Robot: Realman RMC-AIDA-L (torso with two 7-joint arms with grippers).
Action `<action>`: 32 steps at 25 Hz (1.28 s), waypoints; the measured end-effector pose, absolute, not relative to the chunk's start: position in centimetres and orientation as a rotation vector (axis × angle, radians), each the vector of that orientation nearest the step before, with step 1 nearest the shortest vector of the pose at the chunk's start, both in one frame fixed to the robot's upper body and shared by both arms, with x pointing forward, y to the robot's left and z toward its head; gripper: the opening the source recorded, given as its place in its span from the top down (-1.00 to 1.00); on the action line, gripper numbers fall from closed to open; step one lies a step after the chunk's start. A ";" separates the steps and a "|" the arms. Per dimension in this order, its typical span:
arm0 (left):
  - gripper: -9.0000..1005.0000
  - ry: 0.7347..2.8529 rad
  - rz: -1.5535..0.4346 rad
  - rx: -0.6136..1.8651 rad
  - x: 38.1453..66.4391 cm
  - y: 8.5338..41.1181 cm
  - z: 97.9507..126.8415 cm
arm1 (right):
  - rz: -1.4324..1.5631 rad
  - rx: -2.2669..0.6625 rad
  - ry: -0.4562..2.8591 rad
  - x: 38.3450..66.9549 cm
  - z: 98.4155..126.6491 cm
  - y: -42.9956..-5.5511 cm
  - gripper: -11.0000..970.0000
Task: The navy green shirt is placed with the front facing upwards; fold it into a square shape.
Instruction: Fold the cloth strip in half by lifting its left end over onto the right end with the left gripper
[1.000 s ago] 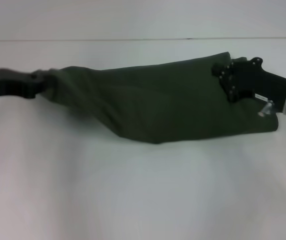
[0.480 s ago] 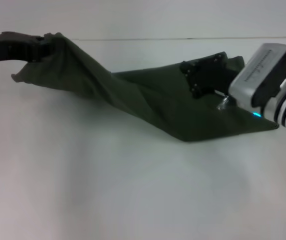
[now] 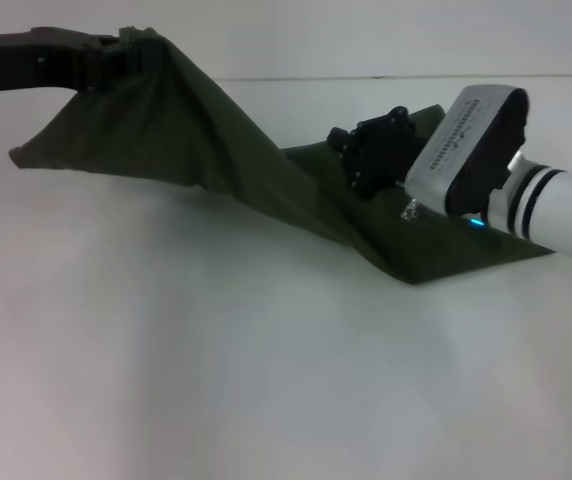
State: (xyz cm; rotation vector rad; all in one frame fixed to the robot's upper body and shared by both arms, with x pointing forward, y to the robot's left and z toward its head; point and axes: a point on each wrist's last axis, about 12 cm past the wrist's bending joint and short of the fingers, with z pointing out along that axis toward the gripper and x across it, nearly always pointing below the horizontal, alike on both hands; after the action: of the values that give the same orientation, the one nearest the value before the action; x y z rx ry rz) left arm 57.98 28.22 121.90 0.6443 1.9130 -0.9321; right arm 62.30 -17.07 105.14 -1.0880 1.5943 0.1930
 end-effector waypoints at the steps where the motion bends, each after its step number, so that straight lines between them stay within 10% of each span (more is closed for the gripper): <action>1: 0.95 1.912 -0.934 0.647 58.0 28.2 121.9 | 0.194 -1.100 1.593 62.3 105.1 -16.8 0.98; 32: 0.95 1.896 -1.026 0.827 58.3 24.6 122.9 | 0.593 -1.583 1.339 55.1 103.1 -10.8 0.98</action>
State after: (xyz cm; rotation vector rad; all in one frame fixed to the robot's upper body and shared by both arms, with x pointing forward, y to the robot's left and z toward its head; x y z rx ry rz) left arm 58.34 24.56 122.94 0.8274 1.8960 -1.0258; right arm 55.14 -10.83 103.08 -1.5834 1.3395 0.5931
